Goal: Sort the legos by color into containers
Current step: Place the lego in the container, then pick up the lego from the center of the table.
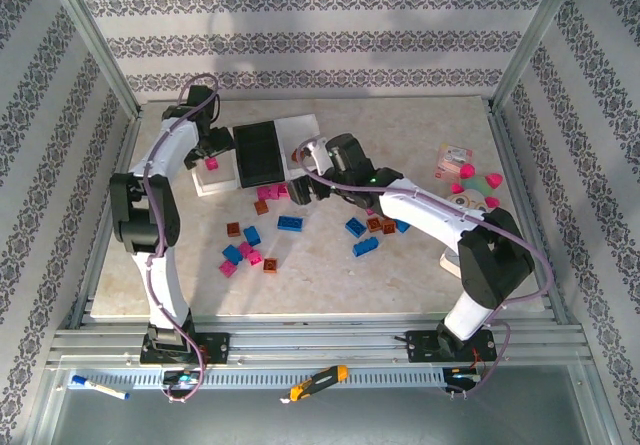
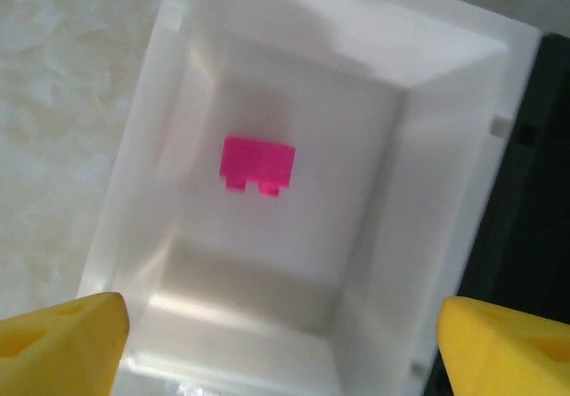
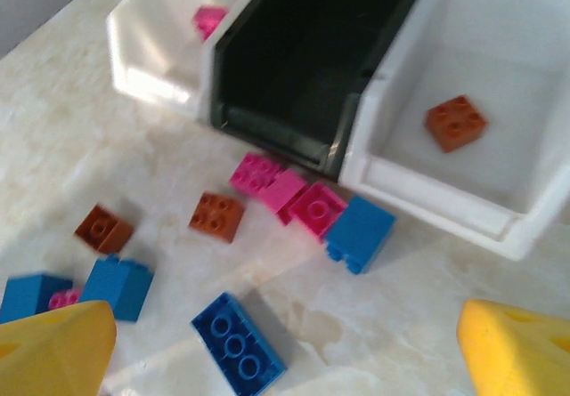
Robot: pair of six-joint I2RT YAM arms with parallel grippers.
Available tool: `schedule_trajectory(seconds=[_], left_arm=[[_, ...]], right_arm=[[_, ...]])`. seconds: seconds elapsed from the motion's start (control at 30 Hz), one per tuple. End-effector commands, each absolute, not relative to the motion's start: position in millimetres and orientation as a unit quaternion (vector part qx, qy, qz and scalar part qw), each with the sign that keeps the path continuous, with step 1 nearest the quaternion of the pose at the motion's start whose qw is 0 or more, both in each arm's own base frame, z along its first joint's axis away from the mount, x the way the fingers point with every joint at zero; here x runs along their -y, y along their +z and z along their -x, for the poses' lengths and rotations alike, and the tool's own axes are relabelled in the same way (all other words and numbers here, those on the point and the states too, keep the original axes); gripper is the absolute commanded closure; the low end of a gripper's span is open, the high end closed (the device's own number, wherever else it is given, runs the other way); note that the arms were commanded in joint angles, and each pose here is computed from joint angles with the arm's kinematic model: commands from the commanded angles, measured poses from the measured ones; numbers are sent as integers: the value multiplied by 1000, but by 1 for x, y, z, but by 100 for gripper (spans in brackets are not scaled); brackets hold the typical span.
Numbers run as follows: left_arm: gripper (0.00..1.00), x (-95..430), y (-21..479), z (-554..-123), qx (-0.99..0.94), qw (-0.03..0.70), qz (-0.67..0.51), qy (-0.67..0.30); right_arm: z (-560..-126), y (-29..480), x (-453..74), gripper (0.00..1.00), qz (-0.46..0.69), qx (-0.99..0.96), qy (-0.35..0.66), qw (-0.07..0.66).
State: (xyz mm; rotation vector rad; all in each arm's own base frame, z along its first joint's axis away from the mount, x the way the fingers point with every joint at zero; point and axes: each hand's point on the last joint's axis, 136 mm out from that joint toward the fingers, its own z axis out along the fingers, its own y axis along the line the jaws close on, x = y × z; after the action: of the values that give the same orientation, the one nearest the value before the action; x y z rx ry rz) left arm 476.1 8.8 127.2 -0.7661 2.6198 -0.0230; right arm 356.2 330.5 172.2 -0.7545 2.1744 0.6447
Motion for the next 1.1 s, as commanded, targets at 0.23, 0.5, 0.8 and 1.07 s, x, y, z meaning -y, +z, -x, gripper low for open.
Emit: schedule_trajectory(seconds=[0.23,0.5,0.8,1.07], left_arm=[[1,10,164,-380,-944,191,261,-66],[1,11,147,-326,-934,177,301,-76],[1,12,132,-310,-925,166,331,-83],[1,15,130,-314,-922,167,338,-91]], right_arm=[[-314,111,-369,3,484,-803,210,277],[-320,71,-374,9,527,-799,176,230],[-324,38,-377,24,536,-807,160,187],[-324,25,-373,50,529,-817,154,171]])
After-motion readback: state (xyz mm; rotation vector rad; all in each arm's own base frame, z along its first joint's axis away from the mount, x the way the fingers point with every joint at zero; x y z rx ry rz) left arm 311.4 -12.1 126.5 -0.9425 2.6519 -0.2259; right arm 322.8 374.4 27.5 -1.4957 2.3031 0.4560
